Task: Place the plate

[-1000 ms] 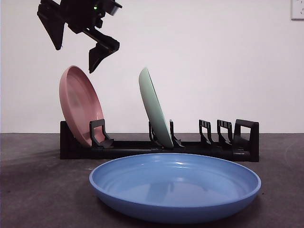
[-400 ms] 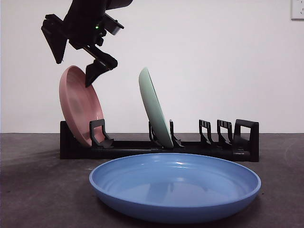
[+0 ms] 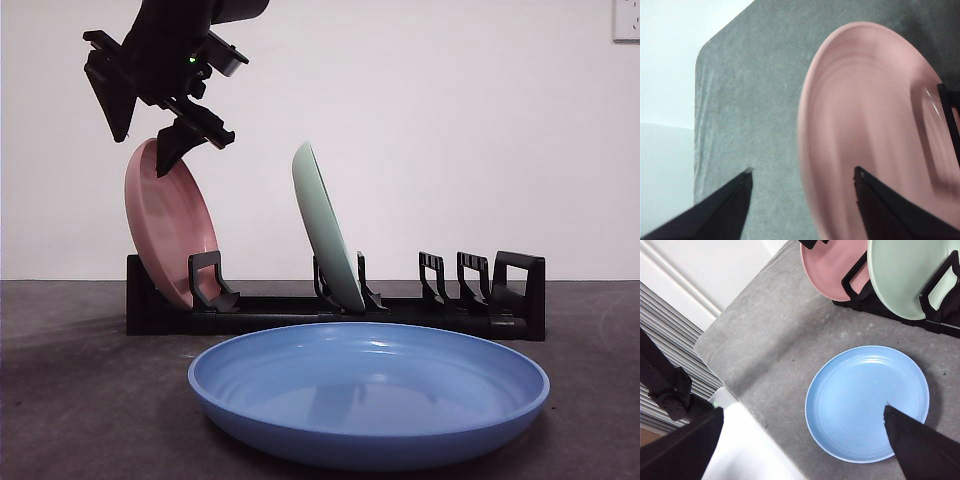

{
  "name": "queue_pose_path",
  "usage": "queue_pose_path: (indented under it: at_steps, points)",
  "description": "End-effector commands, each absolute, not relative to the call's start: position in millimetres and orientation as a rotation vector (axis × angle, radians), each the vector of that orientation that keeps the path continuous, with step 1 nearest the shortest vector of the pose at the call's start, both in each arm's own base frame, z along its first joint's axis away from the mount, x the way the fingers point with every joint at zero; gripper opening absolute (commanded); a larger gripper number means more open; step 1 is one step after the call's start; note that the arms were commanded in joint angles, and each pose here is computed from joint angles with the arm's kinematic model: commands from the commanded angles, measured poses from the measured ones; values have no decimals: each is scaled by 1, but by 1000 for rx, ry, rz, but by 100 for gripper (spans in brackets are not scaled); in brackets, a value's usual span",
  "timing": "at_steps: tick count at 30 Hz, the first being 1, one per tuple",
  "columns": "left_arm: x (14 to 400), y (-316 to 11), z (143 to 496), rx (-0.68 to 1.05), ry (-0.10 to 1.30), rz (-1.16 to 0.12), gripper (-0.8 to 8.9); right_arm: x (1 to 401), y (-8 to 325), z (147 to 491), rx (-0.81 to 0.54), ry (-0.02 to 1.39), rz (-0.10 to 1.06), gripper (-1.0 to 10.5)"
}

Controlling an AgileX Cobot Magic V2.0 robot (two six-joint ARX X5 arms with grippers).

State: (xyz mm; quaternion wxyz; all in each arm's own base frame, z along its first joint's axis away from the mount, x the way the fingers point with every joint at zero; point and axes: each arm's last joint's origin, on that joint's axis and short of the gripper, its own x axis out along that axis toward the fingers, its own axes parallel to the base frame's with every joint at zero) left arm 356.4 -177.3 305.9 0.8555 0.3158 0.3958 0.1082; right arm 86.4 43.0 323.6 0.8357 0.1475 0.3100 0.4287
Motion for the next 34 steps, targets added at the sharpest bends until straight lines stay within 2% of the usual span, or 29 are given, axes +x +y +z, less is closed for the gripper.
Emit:
queue_pose_path:
  at_steps: [1, 4, 7, 20, 34]
  points:
    - [360, -181, 309, 661, 823, 211, 195, 87, 43, 327, 314, 643, 914, 513]
    - [360, -182, 308, 649, 829, 186, 74, 87, 43, 327, 315, 644, 914, 513]
    - [360, -182, 308, 645, 831, 178, 16, 87, 43, 327, 316, 645, 914, 513]
    - [360, -184, 315, 648, 804, 204, 14, 87, 44, 327, 325, 645, 915, 513]
    - [348, -184, 377, 616, 729, 215, 14, 87, 44, 328, 336, 644, 919, 513]
